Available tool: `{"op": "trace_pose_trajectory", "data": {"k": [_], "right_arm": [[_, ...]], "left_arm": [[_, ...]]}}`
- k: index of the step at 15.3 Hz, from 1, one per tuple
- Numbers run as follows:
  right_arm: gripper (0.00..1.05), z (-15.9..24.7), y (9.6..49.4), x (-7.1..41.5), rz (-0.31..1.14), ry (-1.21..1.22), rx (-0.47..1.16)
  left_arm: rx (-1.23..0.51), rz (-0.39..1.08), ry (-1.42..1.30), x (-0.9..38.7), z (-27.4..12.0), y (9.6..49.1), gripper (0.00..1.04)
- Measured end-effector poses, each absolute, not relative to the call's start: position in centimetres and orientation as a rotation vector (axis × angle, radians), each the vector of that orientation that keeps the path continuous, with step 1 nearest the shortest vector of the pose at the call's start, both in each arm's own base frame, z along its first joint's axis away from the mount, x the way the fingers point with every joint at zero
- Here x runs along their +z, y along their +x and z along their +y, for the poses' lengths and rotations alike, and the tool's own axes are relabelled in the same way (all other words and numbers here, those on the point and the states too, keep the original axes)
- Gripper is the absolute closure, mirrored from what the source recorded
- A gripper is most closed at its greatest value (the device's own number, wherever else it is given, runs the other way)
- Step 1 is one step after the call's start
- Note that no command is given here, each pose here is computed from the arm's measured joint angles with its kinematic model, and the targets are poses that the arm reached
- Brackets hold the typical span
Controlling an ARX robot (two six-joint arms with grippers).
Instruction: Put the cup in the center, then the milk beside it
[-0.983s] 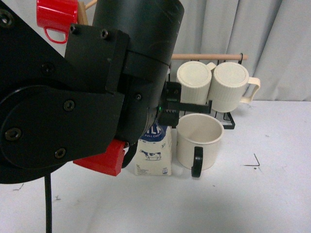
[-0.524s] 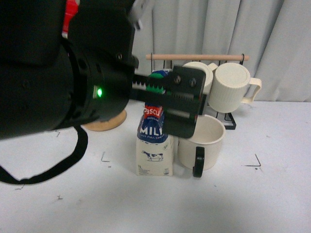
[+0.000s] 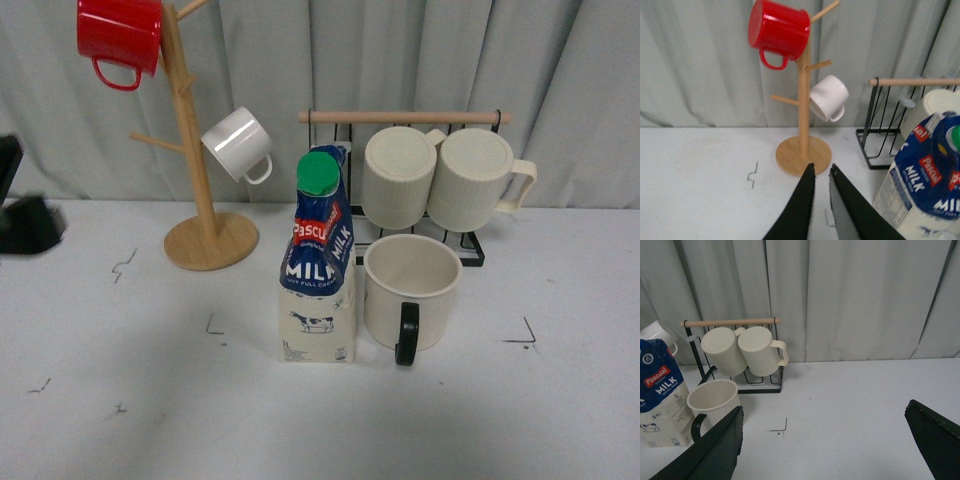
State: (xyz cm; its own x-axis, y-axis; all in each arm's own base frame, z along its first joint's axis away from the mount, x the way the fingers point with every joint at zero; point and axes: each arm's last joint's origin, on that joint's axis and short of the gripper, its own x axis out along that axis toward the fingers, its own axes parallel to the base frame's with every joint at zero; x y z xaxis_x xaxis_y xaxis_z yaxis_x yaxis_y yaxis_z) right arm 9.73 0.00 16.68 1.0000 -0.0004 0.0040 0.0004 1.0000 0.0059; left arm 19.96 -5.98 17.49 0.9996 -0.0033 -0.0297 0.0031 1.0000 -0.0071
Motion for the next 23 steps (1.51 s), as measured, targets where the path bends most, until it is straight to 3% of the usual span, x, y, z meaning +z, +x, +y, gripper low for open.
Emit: {"op": "trace_pose_trajectory", "data": {"k": [1, 2, 4, 6, 14, 23], "right_arm": [[0.06, 0.0, 9.7, 16.7, -0.004, 0.006, 0.0], [0.06, 0.0, 9.7, 16.7, -0.004, 0.006, 0.0], [0.06, 0.0, 9.7, 16.7, -0.004, 0.006, 0.0], [0.06, 0.0, 9.7, 16.7, -0.004, 0.006, -0.001], [0.06, 0.0, 9.7, 16.7, -0.003, 0.006, 0.0], [0.06, 0.0, 9.7, 16.7, -0.004, 0.006, 0.0]], "left_arm": [[0.002, 0.043, -0.004, 17.1, -5.0, 19.2, 1.02], [0.004, 0.012, -0.012, 17.5, -4.1, 18.4, 1.03], [0.007, -0.021, -0.019, 17.3, -3.1, 17.3, 1.03], [0.001, 0.055, -0.005, 15.6, -2.2, 16.0, 1.03], [0.02, 0.002, -0.015, 16.6, 0.1, 13.4, 1.03], [-0.002, -0.013, -0.014, 17.0, 0.0, 11.5, 1.03]]}}
